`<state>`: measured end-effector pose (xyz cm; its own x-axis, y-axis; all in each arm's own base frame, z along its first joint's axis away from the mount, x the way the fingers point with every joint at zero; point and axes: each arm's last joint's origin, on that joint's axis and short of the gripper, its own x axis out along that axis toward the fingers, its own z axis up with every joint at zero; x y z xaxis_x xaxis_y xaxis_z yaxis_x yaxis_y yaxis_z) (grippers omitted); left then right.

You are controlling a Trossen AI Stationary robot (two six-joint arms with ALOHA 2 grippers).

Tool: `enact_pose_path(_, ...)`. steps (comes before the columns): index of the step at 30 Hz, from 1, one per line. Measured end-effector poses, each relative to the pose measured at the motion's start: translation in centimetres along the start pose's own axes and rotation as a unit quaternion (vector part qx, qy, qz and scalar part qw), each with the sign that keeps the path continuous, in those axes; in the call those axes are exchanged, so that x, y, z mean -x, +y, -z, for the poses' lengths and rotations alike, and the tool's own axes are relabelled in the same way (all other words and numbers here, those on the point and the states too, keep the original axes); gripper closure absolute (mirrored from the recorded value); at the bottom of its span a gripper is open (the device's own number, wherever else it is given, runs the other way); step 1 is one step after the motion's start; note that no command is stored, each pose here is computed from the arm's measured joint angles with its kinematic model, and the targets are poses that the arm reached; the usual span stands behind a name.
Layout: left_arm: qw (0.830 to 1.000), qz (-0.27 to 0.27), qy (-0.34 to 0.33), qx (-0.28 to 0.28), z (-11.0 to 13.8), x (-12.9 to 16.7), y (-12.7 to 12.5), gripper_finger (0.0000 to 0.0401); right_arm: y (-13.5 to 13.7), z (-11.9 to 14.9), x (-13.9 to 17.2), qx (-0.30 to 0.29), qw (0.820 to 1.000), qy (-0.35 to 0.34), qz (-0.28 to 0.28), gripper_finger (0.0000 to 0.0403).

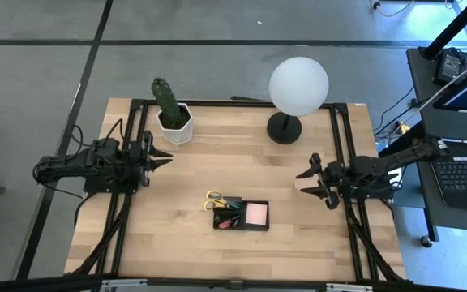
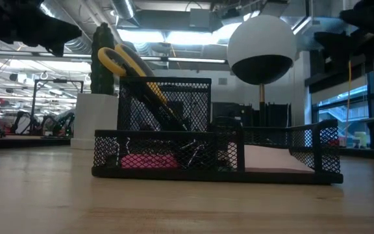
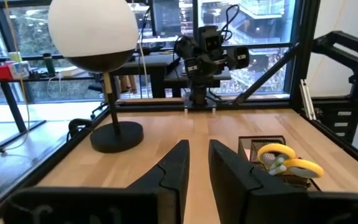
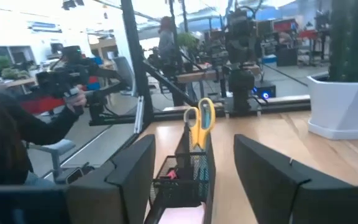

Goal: Pick and place office supplies into organizer
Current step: Return to Home Position

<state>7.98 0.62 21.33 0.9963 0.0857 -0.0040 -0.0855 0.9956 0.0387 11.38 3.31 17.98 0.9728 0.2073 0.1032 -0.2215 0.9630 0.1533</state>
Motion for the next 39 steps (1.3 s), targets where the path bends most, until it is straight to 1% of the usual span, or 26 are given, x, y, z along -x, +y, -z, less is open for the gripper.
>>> enact_pose_path(6,1.0,0.002,0.002,-0.025,0.1,0.0,0.0,0.0345,0.0,-0.1,0.8,0.013,1.0,-0.011,-0.009,0.0185)
enact_pose_path(11,1.0,0.002,0.002,-0.016,0.2,-0.1,0.0,0.0345,-0.1,0.0,1.3,0.012,1.0,-0.007,-0.008,0.0185)
enact_pose_path(16,1.0,0.001,-0.013,-0.013,2.2,-1.0,-0.1,0.0345,-0.1,-0.3,1.8,0.034,0.999,-0.021,-0.009,0.0185)
enact_pose_path(20,1.0,0.001,-0.02,-0.012,3.6,-1.5,-0.2,0.0345,0.1,-0.6,2.2,0.046,0.997,-0.042,-0.038,0.0185)
enact_pose_path(23,1.0,-0.004,-0.011,-0.002,4.6,-1.7,-0.2,0.0345,0.1,-0.6,2.3,0.05,0.997,-0.037,-0.05,0.0185)
enact_pose_path(27,1.0,-0.008,-0.005,0.001,4.7,-1.9,-0.2,0.0345,0.0,0.1,2.2,0.064,0.997,-0.006,-0.04,0.0185)
enact_pose_path(36,1.0,-0.01,-0.004,-0.004,4.7,-1.9,-0.1,0.0345,-0.1,0.1,2.2,0.115,0.993,-0.002,-0.032,0.0185)
enact_pose_path(39,1.0,-0.01,-0.004,-0.004,4.7,-1.9,-0.1,0.0345,-0.1,0.4,2.2,0.117,0.993,0.009,-0.031,0.0185)
